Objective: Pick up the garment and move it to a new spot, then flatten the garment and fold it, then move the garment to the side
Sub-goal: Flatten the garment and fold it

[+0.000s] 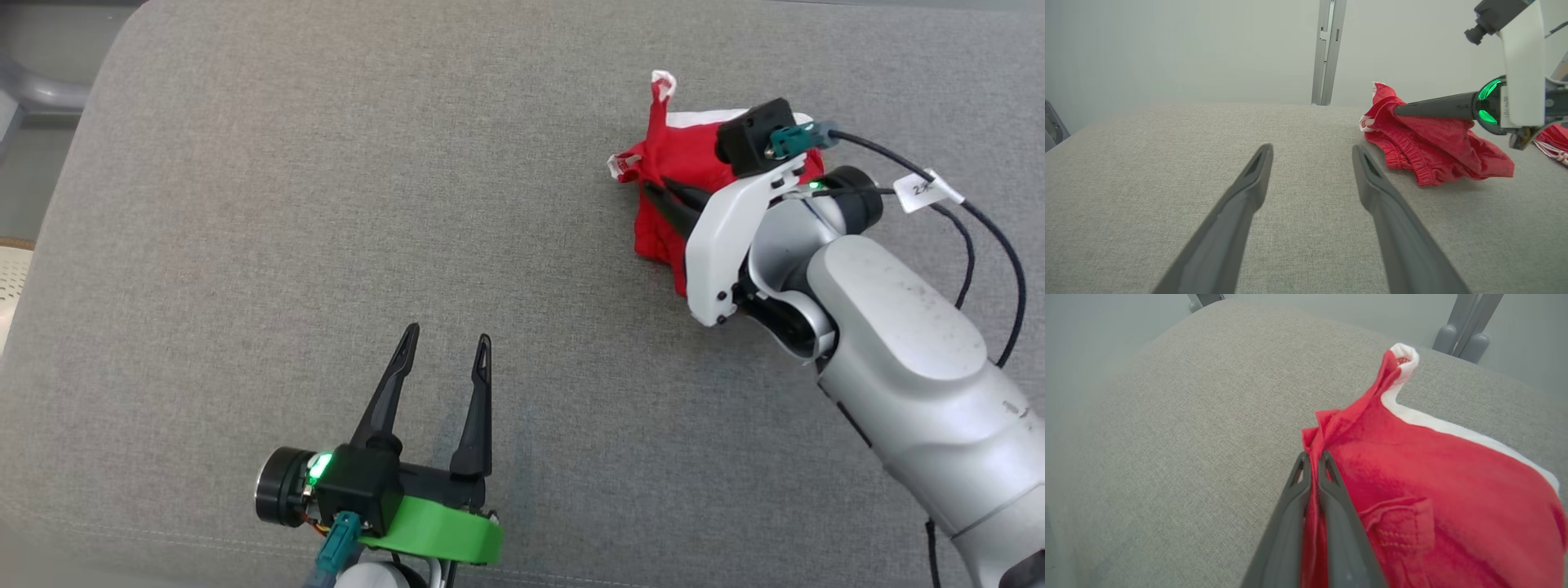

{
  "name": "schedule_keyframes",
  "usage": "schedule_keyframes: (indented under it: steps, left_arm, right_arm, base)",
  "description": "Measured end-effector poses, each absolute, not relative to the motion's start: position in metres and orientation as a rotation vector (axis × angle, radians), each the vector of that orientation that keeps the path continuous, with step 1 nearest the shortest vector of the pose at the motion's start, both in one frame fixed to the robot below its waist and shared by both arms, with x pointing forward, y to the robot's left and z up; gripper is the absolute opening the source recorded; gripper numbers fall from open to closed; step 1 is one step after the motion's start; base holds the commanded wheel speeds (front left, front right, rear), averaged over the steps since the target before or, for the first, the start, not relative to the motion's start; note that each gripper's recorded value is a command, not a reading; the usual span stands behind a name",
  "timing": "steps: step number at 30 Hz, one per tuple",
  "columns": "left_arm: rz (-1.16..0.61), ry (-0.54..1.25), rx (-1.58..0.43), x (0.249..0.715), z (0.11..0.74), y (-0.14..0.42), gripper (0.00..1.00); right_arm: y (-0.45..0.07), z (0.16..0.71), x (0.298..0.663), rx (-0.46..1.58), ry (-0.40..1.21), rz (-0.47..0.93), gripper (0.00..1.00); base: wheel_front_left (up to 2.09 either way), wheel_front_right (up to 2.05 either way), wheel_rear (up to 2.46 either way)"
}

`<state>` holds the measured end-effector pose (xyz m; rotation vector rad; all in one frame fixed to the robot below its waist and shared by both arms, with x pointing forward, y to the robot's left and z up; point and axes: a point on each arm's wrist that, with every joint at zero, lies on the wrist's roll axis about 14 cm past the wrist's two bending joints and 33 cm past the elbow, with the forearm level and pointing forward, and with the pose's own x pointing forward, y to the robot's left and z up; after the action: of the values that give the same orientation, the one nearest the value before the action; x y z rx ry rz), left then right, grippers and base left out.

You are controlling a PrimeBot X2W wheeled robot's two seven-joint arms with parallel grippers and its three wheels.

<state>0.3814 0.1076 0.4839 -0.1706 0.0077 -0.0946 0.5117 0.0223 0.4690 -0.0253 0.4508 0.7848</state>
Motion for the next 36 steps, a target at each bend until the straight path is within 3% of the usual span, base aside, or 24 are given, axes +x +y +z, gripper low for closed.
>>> schedule_keyframes:
  steps: [1, 2, 8, 16, 24, 36]
  left_arm:
    - [-0.094, 0.008, -0.172, 0.381, 0.484, 0.108, 1.00]
    - [-0.092, 0.009, -0.174, 0.381, 0.484, 0.108, 1.00]
    - [-0.091, 0.003, -0.174, 0.382, 0.485, 0.109, 1.00]
    - [-0.117, -0.025, -0.161, 0.381, 0.493, 0.102, 1.00]
    - [-0.160, -0.059, -0.156, 0.381, 0.504, 0.091, 1.00]
    - [-0.172, -0.127, -0.150, 0.373, 0.525, 0.091, 1.00]
  right_arm:
    - [0.025, 0.469, 0.510, -0.013, 0.451, 0.787, 0.46]
    - [0.028, 0.469, 0.508, 0.006, 0.446, 0.791, 1.00]
    - [0.031, 0.508, 0.508, 0.153, 0.309, 0.801, 1.00]
    - [-0.061, 0.528, 0.516, 0.113, 0.090, 0.593, 1.00]
    - [-0.134, 0.498, 0.477, 0.070, 0.042, 0.419, 1.00]
    - [-0.160, 0.513, 0.414, 0.091, -0.075, 0.264, 1.00]
  base:
    - [0.00, 0.00, 0.00]
    - [0.00, 0.00, 0.00]
    - [0.00, 0.00, 0.00]
    - [0.00, 0.00, 0.00]
    - [0.00, 0.00, 0.00]
    - [0.00, 0.00, 0.00]
